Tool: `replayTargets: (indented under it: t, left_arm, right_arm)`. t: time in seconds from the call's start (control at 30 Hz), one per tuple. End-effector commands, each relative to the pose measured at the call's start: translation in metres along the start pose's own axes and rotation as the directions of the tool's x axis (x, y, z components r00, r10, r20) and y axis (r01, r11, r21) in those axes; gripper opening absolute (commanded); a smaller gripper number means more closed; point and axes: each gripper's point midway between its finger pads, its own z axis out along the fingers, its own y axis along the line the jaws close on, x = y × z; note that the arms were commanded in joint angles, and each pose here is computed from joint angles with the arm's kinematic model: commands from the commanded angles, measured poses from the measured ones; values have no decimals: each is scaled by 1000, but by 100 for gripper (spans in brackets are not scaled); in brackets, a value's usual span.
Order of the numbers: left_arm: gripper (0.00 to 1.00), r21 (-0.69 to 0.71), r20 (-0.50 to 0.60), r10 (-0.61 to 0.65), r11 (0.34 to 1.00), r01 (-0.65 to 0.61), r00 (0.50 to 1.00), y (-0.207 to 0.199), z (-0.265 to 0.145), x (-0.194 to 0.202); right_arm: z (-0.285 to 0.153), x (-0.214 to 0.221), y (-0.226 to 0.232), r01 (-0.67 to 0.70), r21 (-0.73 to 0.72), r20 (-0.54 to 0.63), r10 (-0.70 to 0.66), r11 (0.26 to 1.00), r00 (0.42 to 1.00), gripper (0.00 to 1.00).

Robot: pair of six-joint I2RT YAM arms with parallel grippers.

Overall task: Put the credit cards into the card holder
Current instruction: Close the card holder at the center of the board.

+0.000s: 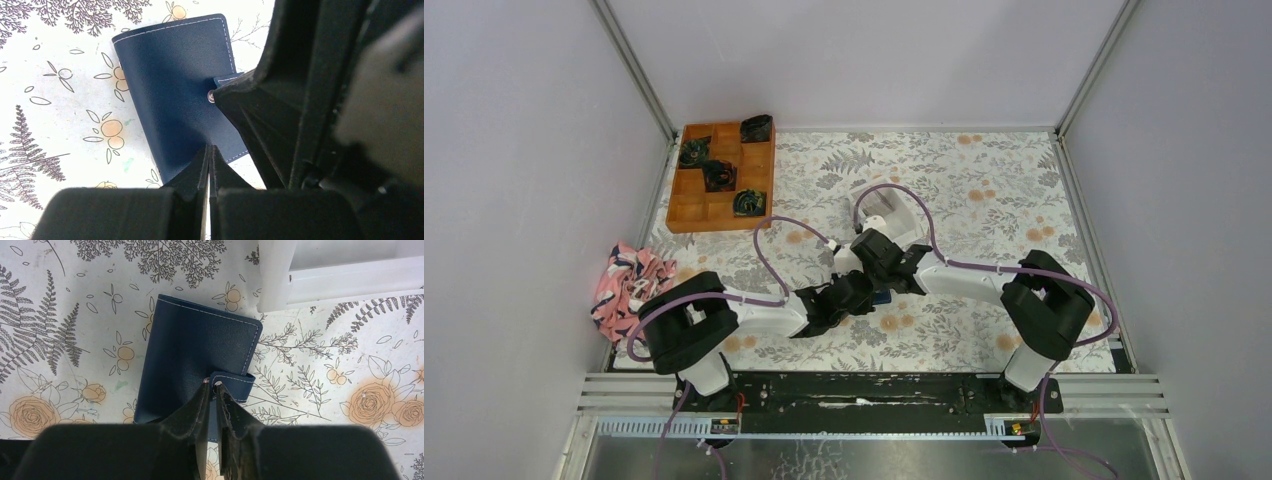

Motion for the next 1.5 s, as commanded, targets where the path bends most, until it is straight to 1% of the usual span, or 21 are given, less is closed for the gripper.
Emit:
replayTargets:
  t: [0.0,0.57,0.77,1.1,1.27,1.47]
  left_arm:
    - [0,-35,-22,37,999,-38,999,11,5,11]
    - [0,-28,-22,33,999,-34,999,11,5,13]
    - [0,-9,35,-4,1000,4,999,12,-8,-1]
    - [6,9,108,-41,999,41,993,14,-26,-19]
    - [8,-31,153,-41,998,46,987,27,-30,-26]
    - [9,-70,155,-20,997,31,988,37,-23,-21]
  right_arm:
    - [-4,-19,19,4,-50,44,-2,999,999,15]
    - [2,-15,26,7,-59,31,-5,998,1000,14]
    - [6,-8,24,4,-49,19,-3,999,1000,13]
    - [8,-6,23,1,-43,15,0,999,1000,13]
    - [9,-6,23,1,-41,15,0,999,1000,12]
    - [7,-12,24,-2,-39,29,3,999,1000,12]
